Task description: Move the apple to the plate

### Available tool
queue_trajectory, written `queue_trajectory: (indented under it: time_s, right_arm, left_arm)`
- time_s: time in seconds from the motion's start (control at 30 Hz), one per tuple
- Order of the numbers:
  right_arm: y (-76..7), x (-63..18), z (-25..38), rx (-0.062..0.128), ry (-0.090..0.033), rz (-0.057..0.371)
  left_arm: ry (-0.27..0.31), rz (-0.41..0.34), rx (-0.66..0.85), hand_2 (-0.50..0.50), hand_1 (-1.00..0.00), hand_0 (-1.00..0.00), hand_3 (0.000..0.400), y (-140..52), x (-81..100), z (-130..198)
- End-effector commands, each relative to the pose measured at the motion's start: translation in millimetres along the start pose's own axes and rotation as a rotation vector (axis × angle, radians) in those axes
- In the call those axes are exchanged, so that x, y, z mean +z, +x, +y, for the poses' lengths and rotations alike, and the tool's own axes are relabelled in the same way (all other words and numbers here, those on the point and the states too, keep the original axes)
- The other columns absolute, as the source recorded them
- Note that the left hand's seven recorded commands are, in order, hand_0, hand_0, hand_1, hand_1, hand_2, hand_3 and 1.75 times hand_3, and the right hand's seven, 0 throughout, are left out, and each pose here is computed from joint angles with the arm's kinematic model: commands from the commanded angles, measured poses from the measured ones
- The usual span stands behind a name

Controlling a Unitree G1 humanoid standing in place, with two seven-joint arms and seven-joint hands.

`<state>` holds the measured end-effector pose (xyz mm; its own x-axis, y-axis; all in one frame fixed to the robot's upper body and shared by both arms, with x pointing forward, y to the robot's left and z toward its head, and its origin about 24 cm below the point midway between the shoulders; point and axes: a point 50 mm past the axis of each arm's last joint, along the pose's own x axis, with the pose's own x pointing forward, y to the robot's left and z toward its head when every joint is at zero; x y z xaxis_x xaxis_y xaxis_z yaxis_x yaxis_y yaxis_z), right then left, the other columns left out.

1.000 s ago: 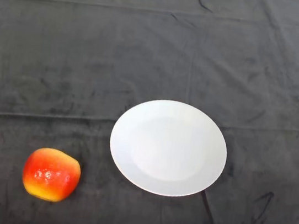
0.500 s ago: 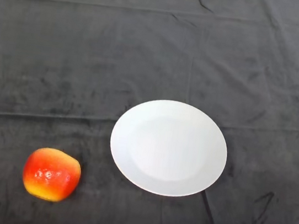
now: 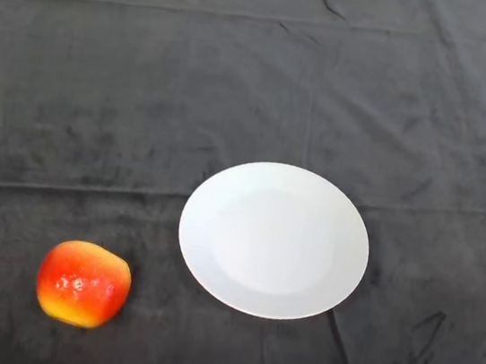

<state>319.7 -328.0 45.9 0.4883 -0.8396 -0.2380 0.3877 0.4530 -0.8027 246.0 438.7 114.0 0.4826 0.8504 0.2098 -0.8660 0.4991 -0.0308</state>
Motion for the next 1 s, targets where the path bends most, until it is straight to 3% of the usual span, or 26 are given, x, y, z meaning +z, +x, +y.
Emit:
queue_trajectory:
  time_s: [0.03, 0.47, 1.0]
  right_arm:
    - [2.2, -9.6, -0.4, -0.007, -0.027, 0.035]
    - [2.1, -10.0, -0.3, -0.005, -0.026, 0.033]
    - [2.0, -10.5, -0.3, -0.002, -0.023, 0.028]
  left_arm:
    - [0.009, -0.089, -0.051, 0.00, 0.00, 0.00, 0.000, 9.2, 26.0, -12]
    - [0.146, -0.155, -0.350, 0.00, 0.00, 0.00, 0.000, -16.9, 37.6, -52]
    - [0.323, -0.180, -0.738, 0.00, 0.00, 0.00, 0.000, -79.7, 54.4, -88]
